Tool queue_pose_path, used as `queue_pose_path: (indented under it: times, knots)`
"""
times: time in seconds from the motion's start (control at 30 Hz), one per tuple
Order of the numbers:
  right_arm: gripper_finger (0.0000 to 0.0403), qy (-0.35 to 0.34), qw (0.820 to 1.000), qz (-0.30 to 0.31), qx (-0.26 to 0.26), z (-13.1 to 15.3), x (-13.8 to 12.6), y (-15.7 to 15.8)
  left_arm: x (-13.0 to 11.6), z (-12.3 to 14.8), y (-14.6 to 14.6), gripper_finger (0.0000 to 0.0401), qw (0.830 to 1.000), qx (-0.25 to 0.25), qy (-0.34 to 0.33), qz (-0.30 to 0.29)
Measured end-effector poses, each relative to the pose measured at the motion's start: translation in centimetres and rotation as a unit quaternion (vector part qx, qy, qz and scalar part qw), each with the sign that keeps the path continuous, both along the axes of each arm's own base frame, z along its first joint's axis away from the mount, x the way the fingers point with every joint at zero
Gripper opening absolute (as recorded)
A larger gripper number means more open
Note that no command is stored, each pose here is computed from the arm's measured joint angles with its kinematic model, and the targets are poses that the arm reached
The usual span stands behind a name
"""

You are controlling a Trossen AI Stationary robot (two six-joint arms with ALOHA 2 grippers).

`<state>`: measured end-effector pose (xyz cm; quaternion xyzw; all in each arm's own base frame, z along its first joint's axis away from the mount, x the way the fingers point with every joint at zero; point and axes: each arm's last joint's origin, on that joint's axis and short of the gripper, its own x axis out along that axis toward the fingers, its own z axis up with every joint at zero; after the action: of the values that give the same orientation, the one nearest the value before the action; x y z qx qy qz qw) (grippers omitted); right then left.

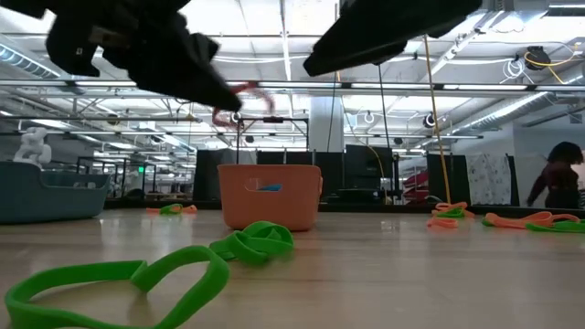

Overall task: Sort rubber bands into baskets
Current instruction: Put the orange rubber band into the blue bin

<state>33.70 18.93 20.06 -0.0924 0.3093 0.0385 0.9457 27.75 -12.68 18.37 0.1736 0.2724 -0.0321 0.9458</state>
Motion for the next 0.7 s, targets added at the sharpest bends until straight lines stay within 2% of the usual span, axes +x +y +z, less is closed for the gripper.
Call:
queue_pose_path:
  times: [0.13,0.3,0.4,0.47,0.53,0.6,0.7]
  knots:
    - [0.0183,0.009,1.0,-0.006,0.006,-0.2,-0.2,0.1,-2.8,1.2,1.5,0.0005,0.991,0.007,0.043,0.127]
    - [0.0184,0.011,1.0,-0.015,0.016,-0.2,-0.2,0.0,-6.9,2.1,3.3,0.0005,0.958,-0.017,0.087,0.273]
    - [0.0183,0.012,1.0,-0.016,0.016,-0.2,-0.2,0.0,-9.3,2.1,4.3,0.0005,0.92,-0.06,0.123,0.368]
    - [0.0183,0.011,1.0,-0.016,0.017,-0.2,-0.2,0.0,-10.6,1.9,4.7,0.0005,0.884,-0.094,0.15,0.433]
    - [0.0183,0.01,1.0,-0.018,0.02,-0.2,-0.2,0.0,-11.8,1.7,5.0,0.0004,0.85,-0.107,0.175,0.486]
    - [0.0183,0.01,1.0,-0.02,0.022,-0.2,-0.2,0.0,-12.5,1.4,5.2,0.0004,0.832,-0.11,0.177,0.514]
    - [0.0183,0.01,0.999,-0.021,0.025,-0.2,-0.2,0.0,-13.1,0.6,5.4,0.0004,0.817,-0.111,0.188,0.534]
